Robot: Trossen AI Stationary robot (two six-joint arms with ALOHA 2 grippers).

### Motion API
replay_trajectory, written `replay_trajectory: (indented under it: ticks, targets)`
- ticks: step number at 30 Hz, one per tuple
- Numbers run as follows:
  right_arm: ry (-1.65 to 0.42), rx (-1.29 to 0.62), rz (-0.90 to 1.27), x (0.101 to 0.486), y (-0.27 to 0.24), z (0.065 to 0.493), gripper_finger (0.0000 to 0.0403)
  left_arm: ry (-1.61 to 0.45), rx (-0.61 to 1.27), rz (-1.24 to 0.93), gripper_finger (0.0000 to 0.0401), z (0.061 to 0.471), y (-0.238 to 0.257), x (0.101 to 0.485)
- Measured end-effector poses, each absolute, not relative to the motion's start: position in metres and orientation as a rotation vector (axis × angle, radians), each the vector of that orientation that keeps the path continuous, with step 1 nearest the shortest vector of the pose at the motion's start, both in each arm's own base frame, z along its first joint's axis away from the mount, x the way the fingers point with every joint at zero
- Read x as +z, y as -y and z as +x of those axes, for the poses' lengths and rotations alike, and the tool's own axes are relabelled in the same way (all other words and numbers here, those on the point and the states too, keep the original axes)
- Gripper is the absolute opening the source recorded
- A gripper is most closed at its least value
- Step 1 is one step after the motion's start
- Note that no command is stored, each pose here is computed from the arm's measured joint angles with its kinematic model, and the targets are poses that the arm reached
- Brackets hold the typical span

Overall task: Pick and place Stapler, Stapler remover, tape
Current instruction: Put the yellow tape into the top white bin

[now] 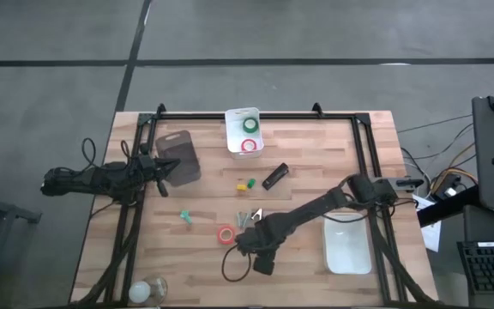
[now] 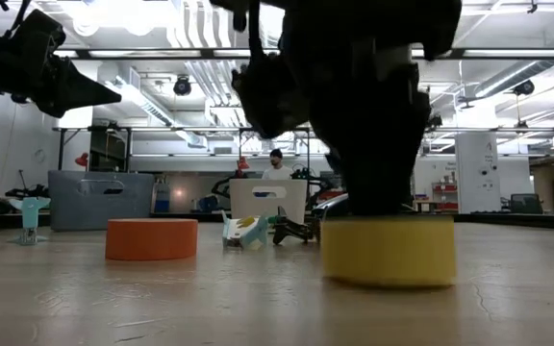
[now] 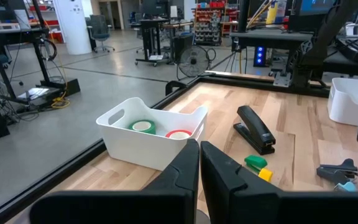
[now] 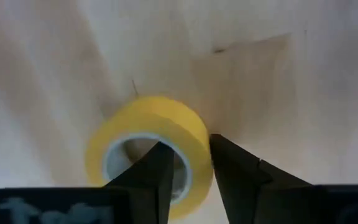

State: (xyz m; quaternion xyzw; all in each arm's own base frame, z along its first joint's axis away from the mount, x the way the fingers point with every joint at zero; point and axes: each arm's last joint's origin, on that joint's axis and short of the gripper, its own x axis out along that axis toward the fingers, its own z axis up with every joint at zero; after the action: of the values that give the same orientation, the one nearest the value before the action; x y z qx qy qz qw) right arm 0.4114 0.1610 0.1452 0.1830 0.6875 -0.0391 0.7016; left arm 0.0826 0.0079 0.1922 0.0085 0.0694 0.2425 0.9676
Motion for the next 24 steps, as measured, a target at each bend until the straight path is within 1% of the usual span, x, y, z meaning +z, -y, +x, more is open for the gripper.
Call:
replay_trajectory:
  ticks: [4, 10, 13, 19, 24]
  targets:
    - [-1.574, -0.079, 0.447, 0.139, -0.155, 0.413, 0.0083, -0.141, 0.491, 0.017, 0.0021, 0.083, -0.008, 0.192]
    - [-1.589, -0.060, 0.478, 0.141, -0.149, 0.415, 0.0053, -0.143, 0.491, 0.018, 0.0018, 0.083, -0.008, 0.192]
    - [-1.587, -0.052, 0.498, 0.145, -0.146, 0.418, 0.0044, -0.144, 0.491, 0.018, 0.0019, 0.083, -0.008, 0.192]
    - [-1.542, -0.032, 0.533, 0.172, -0.134, 0.432, 0.0048, -0.144, 0.490, 0.018, 0.0020, 0.083, -0.008, 0.192]
    - [-1.460, -0.060, 0.496, 0.208, -0.112, 0.446, 0.0046, -0.145, 0.490, 0.019, 0.0019, 0.083, -0.008, 0.192]
